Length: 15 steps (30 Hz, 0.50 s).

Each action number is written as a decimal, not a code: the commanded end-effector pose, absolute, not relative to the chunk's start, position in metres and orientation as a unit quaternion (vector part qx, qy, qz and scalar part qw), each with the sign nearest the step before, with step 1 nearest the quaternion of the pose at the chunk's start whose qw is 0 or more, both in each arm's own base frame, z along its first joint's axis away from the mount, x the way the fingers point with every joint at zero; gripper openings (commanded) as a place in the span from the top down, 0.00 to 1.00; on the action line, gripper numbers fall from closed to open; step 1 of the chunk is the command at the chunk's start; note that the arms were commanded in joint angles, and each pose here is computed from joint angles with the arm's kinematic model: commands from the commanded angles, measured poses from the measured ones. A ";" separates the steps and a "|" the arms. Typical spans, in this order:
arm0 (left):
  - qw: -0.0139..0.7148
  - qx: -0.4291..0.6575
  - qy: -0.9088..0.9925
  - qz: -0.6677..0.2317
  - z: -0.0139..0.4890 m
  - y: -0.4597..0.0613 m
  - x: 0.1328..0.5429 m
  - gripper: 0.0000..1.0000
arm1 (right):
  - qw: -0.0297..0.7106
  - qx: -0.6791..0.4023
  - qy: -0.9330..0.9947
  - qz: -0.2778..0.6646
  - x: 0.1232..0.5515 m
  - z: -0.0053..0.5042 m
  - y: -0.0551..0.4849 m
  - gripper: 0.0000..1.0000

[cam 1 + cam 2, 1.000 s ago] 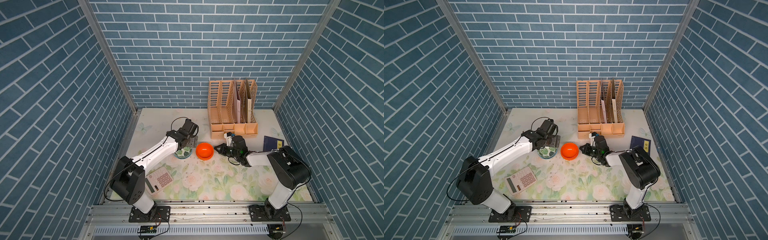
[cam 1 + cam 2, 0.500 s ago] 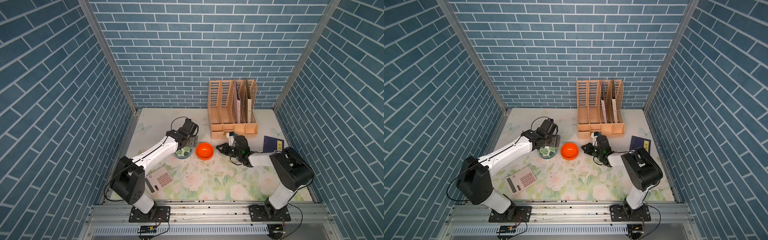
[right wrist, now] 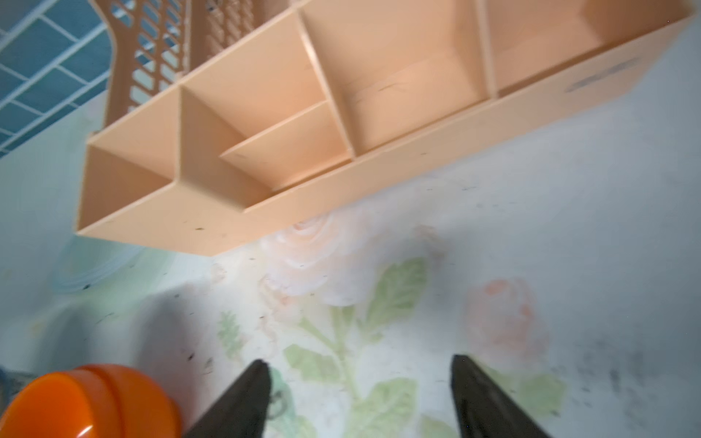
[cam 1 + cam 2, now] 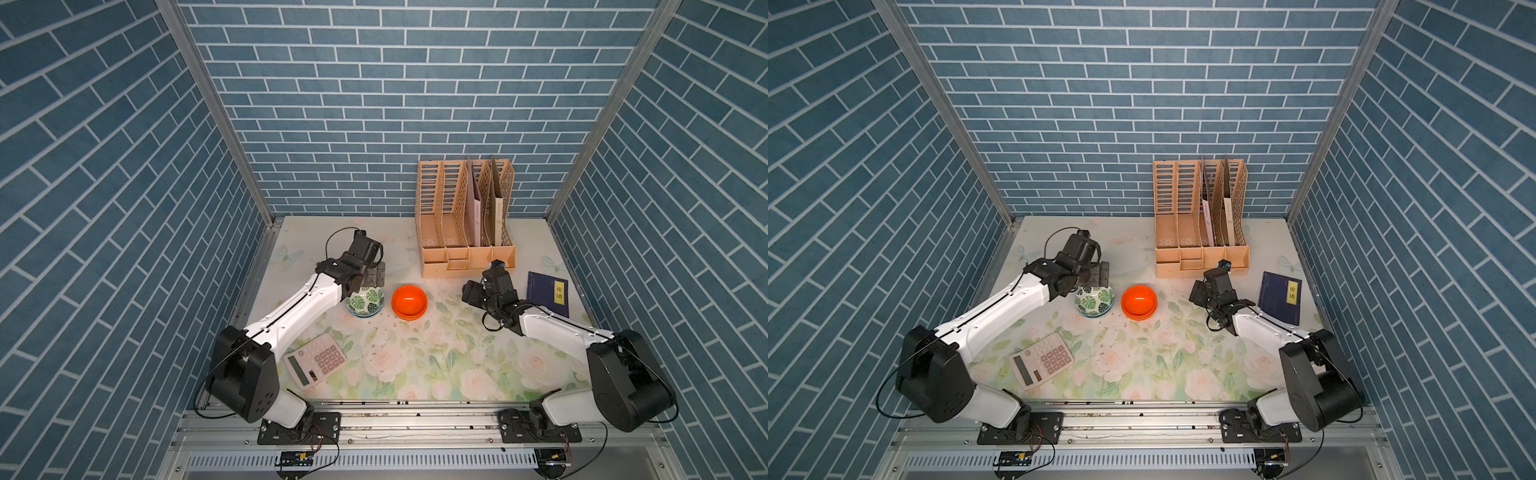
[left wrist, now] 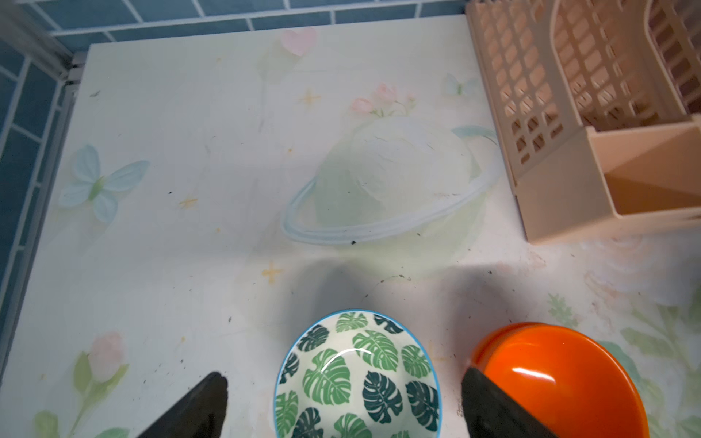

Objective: Stack the bowls
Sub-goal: Place the bowl on the bowl, then reset both arms

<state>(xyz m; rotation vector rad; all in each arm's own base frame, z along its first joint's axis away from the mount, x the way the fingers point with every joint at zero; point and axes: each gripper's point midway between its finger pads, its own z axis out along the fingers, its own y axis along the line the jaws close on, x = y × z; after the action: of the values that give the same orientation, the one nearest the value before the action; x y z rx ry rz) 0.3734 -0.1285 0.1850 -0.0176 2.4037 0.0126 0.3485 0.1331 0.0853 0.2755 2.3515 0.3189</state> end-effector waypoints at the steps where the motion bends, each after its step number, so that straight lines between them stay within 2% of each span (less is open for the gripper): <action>1: 0.362 -0.071 0.929 0.021 0.182 -0.082 0.372 0.00 | 0.355 0.116 0.927 0.041 0.342 0.078 0.097 0.00; 10: 0.367 -0.167 0.912 0.069 0.171 -0.002 0.365 0.00 | 0.405 0.143 0.903 0.013 0.348 0.099 0.062 0.00; 15: 0.417 -0.236 0.870 0.115 0.167 0.045 0.366 0.00 | 0.511 0.137 0.847 -0.053 0.348 0.140 0.024 0.00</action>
<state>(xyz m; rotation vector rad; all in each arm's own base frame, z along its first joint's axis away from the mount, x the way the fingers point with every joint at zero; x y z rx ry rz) 0.3625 0.0221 0.1588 -0.5067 2.3136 0.2248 0.3449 0.0490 0.1131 0.3491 2.1809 0.0077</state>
